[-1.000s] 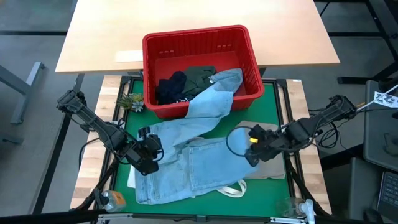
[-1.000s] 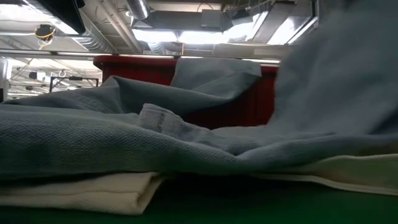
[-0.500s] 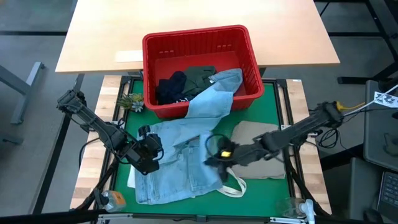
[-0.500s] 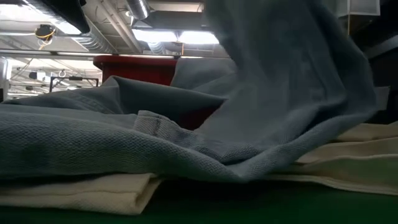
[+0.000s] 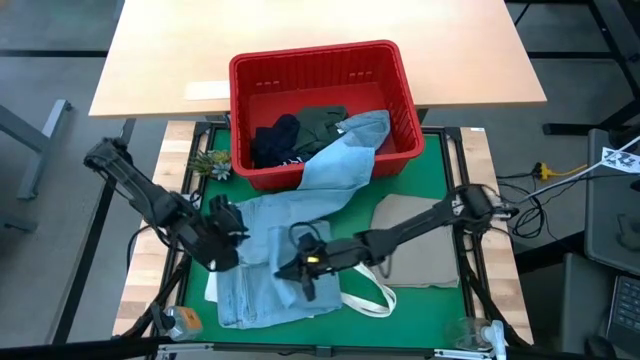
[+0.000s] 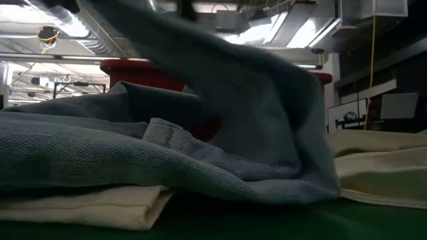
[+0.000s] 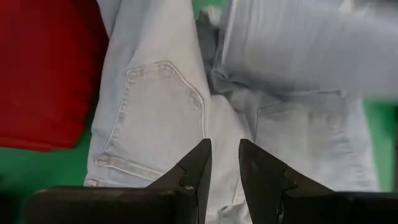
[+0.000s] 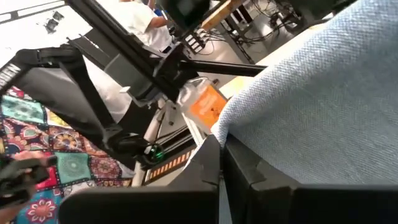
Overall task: Fold Laundry from Bin
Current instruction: Fold the light blue pants
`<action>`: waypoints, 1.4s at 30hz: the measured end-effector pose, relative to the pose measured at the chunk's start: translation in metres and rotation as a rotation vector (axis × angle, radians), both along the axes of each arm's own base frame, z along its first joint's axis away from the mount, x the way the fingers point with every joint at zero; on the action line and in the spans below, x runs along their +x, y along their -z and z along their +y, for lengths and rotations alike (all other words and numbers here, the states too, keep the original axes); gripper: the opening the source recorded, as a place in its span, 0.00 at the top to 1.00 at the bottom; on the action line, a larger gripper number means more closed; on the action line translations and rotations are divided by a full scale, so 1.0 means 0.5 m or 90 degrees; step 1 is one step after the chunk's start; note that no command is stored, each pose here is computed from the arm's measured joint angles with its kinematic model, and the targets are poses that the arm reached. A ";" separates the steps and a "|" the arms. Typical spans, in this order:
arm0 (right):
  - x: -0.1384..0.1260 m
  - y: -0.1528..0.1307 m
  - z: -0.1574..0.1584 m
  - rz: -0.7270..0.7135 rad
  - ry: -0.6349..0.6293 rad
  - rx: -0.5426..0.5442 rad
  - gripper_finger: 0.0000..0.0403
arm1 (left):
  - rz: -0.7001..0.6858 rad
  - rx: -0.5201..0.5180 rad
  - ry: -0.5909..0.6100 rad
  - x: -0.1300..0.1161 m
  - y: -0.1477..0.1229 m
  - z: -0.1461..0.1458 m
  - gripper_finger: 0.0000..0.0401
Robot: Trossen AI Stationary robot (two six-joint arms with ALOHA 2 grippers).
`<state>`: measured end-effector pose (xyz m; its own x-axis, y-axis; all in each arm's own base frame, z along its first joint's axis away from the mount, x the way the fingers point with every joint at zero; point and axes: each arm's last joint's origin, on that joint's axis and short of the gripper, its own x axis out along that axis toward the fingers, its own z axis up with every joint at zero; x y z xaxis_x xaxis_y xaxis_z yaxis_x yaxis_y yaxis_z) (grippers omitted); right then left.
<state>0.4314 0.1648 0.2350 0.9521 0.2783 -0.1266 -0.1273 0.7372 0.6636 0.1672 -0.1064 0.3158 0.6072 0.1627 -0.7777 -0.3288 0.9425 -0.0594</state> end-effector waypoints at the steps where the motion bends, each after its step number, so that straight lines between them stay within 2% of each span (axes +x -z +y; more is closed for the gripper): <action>1: 0.015 0.010 0.005 0.001 -0.002 -0.006 0.99 | -0.009 -0.006 0.000 -0.006 -0.006 0.005 0.81; 5: 0.070 0.034 0.033 -0.009 -0.042 -0.008 0.99 | -0.038 -0.028 -0.001 -0.028 -0.026 0.021 0.81; 9: 0.119 0.034 0.056 -0.039 -0.072 -0.011 0.99 | -0.062 -0.037 -0.006 -0.042 -0.038 0.032 0.81; 17: 0.183 0.061 0.079 -0.022 -0.063 -0.051 0.99 | -0.076 -0.037 -0.004 -0.050 -0.045 0.039 0.81; 25: 0.196 0.118 0.080 0.016 -0.031 -0.068 0.98 | -0.076 -0.037 -0.004 -0.050 -0.045 0.039 0.81; 37: 0.199 0.104 0.081 -0.029 -0.019 -0.052 0.91 | -0.077 -0.037 -0.005 -0.050 -0.046 0.039 0.81; 42: 0.198 0.101 0.082 -0.039 -0.032 -0.047 0.82 | -0.077 -0.037 -0.005 -0.050 -0.046 0.039 0.81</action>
<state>0.5307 0.2058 0.1845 0.9439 0.3178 -0.0900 -0.2040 0.7750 0.5981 0.1422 -0.0867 0.3385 0.6959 0.1245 -0.7073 -0.3228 0.9340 -0.1532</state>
